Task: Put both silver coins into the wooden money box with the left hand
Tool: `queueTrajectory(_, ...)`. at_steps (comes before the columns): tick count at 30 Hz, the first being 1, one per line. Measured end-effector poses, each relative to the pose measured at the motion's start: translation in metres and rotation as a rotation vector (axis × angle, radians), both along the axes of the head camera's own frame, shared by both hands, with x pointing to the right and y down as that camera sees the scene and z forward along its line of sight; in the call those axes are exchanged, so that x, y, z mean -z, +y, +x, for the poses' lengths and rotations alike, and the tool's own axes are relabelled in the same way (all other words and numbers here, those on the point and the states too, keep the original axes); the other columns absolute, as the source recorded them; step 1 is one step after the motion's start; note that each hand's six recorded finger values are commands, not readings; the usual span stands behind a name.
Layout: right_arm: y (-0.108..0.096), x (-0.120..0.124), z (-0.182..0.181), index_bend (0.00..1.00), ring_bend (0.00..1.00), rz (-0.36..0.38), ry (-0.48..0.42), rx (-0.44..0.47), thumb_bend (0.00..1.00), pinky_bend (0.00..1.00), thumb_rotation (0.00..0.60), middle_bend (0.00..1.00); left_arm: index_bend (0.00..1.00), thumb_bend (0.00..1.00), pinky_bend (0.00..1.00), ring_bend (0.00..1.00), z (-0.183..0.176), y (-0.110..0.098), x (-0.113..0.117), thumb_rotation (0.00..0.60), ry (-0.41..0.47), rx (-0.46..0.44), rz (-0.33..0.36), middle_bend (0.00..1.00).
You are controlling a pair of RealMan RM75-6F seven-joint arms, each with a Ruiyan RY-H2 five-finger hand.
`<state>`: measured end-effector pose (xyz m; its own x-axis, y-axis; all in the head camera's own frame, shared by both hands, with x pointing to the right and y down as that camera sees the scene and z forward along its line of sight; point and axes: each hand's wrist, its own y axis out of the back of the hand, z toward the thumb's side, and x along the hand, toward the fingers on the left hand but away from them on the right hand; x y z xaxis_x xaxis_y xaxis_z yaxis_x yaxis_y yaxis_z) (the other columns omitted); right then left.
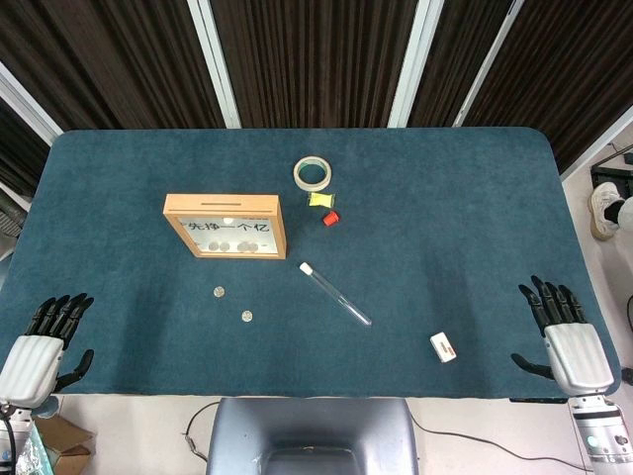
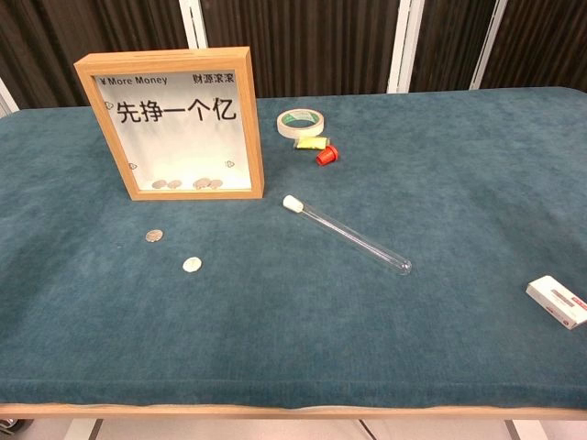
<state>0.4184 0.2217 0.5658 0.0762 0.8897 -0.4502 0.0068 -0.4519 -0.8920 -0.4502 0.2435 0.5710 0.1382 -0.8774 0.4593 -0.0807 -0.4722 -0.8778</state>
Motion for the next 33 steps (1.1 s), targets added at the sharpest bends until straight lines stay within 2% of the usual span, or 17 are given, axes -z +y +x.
queueTrajectory(4, 0.001, 0.001, 0.001, 0.00, 0.00, 0.001, -0.002, -0.002, 0.14, 0.00, 0.600, 0.00, 0.03, 0.42, 0.07, 0.00, 0.006, 0.000, -0.003, 0.600, 0.014, -0.019, -0.002, 0.05)
queueTrajectory(6, 0.001, 0.003, 0.001, 0.00, 0.00, 0.005, -0.009, -0.005, 0.14, 0.00, 0.600, 0.00, 0.04, 0.42, 0.16, 0.05, 0.012, 0.000, -0.005, 0.600, 0.035, -0.036, 0.000, 0.11)
queueTrajectory(7, 0.000, 0.005, 0.002, 0.00, 0.00, 0.010, -0.012, -0.005, 0.14, 0.00, 0.600, 0.00, 0.07, 0.42, 0.30, 0.14, 0.015, 0.000, -0.007, 0.600, 0.047, -0.041, 0.004, 0.21)
queueTrajectory(8, 0.001, 0.005, 0.003, 0.00, 0.00, 0.013, -0.011, -0.005, 0.14, 0.00, 0.600, 0.00, 0.12, 0.42, 0.50, 0.30, 0.019, -0.001, -0.010, 0.600, 0.063, -0.043, 0.014, 0.35)
queueTrajectory(9, 0.001, 0.006, 0.004, 0.00, 0.00, 0.012, -0.010, -0.006, 0.14, 0.00, 0.600, 0.00, 0.16, 0.42, 0.66, 0.43, 0.022, -0.002, -0.012, 0.600, 0.077, -0.042, 0.027, 0.48)
queueTrajectory(10, 0.001, 0.006, 0.004, 0.00, 0.00, 0.010, -0.011, -0.009, 0.14, 0.00, 0.600, 0.00, 0.23, 0.41, 0.85, 0.64, 0.025, -0.003, -0.014, 0.600, 0.091, -0.041, 0.044, 0.69)
queueTrajectory(11, 0.001, 0.006, 0.005, 0.00, 0.00, 0.008, -0.011, -0.012, 0.14, 0.00, 0.600, 0.00, 0.30, 0.41, 0.96, 0.83, 0.030, -0.004, -0.017, 0.600, 0.112, -0.040, 0.070, 0.86)
queueTrajectory(13, 0.001, 0.006, 0.006, 0.00, 0.00, 0.007, -0.011, -0.013, 0.14, 0.00, 0.600, 0.00, 0.38, 0.41, 1.00, 0.99, 0.039, -0.005, -0.027, 0.600, 0.144, -0.039, 0.097, 1.00)
queueTrajectory(16, 0.001, 0.005, 0.005, 0.00, 0.00, -0.001, -0.010, -0.007, 0.14, 0.00, 0.600, 0.00, 0.44, 0.42, 1.00, 1.00, 0.059, -0.005, -0.048, 0.600, 0.214, -0.030, 0.106, 1.00)
queueTrajectory(20, 0.001, 0.004, 0.005, 0.00, 0.00, -0.004, -0.010, -0.007, 0.14, 0.00, 0.600, 0.00, 0.44, 0.42, 1.00, 1.00, 0.085, -0.007, -0.074, 0.600, 0.251, -0.038, 0.051, 1.00)
queueTrajectory(25, 0.000, 0.004, 0.008, 0.00, 0.00, -0.015, -0.010, -0.017, 0.14, 0.00, 0.600, 0.00, 0.44, 0.41, 1.00, 1.00, 0.110, -0.014, -0.101, 0.600, 0.234, -0.044, -0.010, 1.00)
queueTrajectory(33, -0.002, 0.004, 0.011, 0.00, 0.00, -0.023, -0.015, -0.028, 0.14, 0.00, 0.600, 0.00, 0.43, 0.42, 1.00, 1.00, 0.137, -0.039, -0.137, 0.600, 0.113, -0.031, 0.008, 1.00)
